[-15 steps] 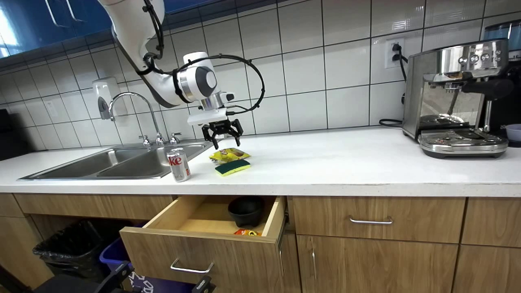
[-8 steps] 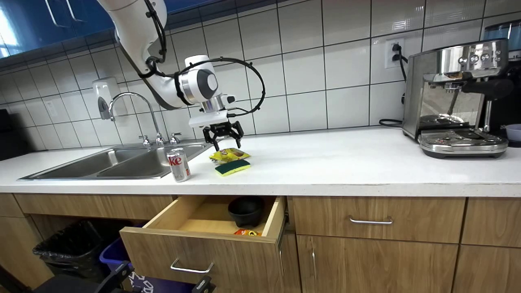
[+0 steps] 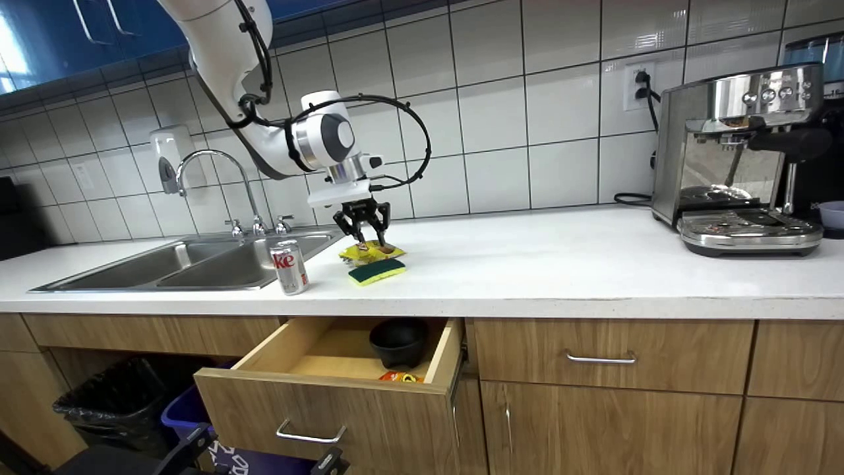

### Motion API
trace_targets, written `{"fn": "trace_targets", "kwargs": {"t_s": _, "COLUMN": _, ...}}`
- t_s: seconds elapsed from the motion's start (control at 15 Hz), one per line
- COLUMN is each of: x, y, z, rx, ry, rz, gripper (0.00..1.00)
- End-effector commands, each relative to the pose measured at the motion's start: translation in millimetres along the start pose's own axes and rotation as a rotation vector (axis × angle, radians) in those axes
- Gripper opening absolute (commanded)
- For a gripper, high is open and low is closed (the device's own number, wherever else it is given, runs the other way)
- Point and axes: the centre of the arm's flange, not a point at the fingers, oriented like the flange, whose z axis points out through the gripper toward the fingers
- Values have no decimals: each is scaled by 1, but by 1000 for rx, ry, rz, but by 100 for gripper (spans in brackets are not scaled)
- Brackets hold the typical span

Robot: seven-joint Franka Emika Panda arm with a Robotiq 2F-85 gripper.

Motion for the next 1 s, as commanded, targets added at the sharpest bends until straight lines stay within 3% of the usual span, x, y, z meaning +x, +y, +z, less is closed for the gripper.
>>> {"fn": "trace_targets", "kwargs": {"t_s": 0.0, "x": 9, "y": 1, "z": 0, "rx": -28, "ry": -15, "rz": -3, "gripper": 19}}
{"fn": "trace_targets", "kwargs": {"t_s": 0.13, "x": 9, "y": 2, "z": 1, "rx": -30, "ry": -17, "rz": -2, "gripper": 4}}
{"fn": "trace_targets", "kwargs": {"t_s": 0.2, "x": 9, "y": 3, "z": 1, "rx": -31, "ry": -17, "rz": -1, "gripper": 1}}
{"fn": "trace_targets", "kwargs": {"t_s": 0.93, "x": 7, "y": 6, "z": -6, "rx": -31, "ry": -7, "rz": 1, "gripper": 0}}
